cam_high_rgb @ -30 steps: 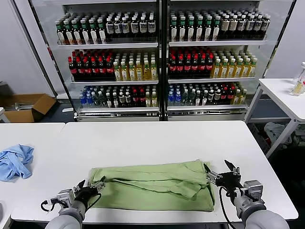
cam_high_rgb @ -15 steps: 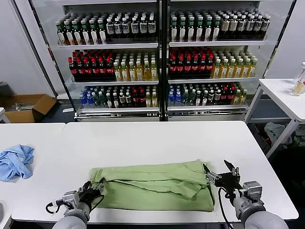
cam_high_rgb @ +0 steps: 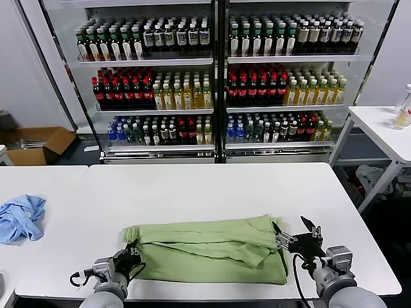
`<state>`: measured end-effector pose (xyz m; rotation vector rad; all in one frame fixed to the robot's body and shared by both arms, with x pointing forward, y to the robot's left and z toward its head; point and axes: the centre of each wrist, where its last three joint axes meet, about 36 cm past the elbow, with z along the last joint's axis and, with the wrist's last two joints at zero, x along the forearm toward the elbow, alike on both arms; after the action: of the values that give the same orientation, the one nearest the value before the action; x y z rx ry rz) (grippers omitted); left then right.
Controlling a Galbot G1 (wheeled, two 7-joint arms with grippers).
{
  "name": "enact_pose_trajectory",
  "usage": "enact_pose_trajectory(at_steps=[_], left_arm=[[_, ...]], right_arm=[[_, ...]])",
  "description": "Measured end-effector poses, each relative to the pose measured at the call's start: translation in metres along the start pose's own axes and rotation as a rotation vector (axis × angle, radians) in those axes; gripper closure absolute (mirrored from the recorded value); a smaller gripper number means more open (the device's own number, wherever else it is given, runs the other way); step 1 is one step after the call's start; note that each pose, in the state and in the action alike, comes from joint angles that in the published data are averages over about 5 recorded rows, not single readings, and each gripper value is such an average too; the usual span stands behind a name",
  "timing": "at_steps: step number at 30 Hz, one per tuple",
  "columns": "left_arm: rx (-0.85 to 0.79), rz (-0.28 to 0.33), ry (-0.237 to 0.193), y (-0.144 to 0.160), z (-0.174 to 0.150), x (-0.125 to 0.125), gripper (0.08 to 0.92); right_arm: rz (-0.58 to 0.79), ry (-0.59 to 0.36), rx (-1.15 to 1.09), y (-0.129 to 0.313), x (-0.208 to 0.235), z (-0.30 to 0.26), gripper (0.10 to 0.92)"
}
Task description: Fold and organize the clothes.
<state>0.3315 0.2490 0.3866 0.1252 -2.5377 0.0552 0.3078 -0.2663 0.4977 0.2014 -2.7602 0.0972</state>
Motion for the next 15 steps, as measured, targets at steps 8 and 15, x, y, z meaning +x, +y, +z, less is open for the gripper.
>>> enact_pose_trajectory(at_steps=[8, 15], left_arm=[[-0.129, -0.070, -0.041, 0.018, -0.009, 0.009, 0.912], [-0.200, -0.162, -0.101, 0.064, -0.039, 0.022, 0.912]], right_arm=[[0.005, -0.006, 0.007, -0.002, 0.000, -0.002, 0.200], [0.003, -0.015, 0.013, -0.004, 0.000, -0.005, 0.200]])
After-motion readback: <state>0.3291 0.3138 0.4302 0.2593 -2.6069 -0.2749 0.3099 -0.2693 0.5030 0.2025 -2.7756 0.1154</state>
